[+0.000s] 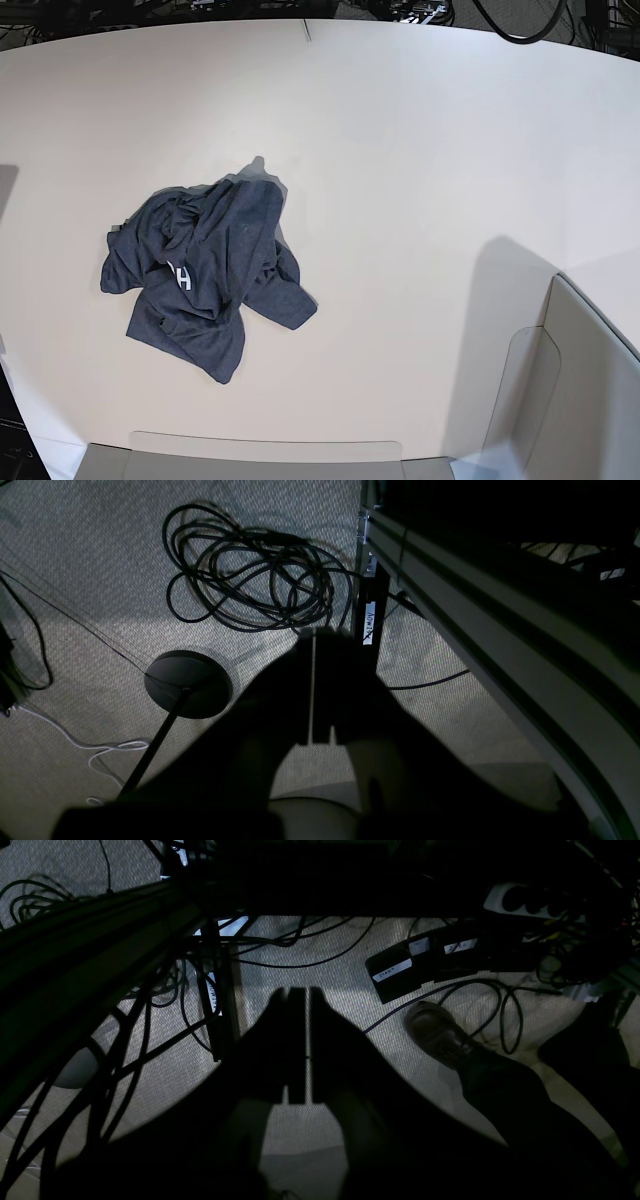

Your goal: Layout the t-shirt on the table in an organized manner, then fold the t-shirt properly

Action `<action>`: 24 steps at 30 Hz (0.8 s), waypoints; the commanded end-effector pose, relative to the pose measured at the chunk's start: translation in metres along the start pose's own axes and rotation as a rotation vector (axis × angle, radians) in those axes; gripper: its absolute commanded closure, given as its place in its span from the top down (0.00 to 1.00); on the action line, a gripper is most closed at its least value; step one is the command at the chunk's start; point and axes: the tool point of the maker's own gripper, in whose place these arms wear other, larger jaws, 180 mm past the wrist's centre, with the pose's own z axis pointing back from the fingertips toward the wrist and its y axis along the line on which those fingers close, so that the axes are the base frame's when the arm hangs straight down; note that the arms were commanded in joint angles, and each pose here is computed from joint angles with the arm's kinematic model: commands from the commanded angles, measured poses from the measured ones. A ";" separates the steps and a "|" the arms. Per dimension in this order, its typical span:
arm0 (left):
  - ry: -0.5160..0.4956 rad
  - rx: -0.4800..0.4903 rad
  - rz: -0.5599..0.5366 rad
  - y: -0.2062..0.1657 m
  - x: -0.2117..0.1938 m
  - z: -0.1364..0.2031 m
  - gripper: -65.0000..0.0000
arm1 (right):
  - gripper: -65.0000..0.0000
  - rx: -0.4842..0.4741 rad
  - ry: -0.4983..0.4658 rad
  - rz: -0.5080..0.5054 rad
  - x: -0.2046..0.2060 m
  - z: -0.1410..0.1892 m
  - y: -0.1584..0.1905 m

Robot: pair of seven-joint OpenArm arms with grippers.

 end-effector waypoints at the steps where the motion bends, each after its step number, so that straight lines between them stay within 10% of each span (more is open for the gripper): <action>1: -0.013 0.002 0.006 0.001 0.004 0.000 0.00 | 0.00 0.000 -0.012 -0.006 0.002 0.000 0.000; 24: -0.016 -0.002 0.006 -0.001 0.006 0.000 0.00 | 0.00 -0.003 -0.013 -0.012 0.003 0.000 -0.002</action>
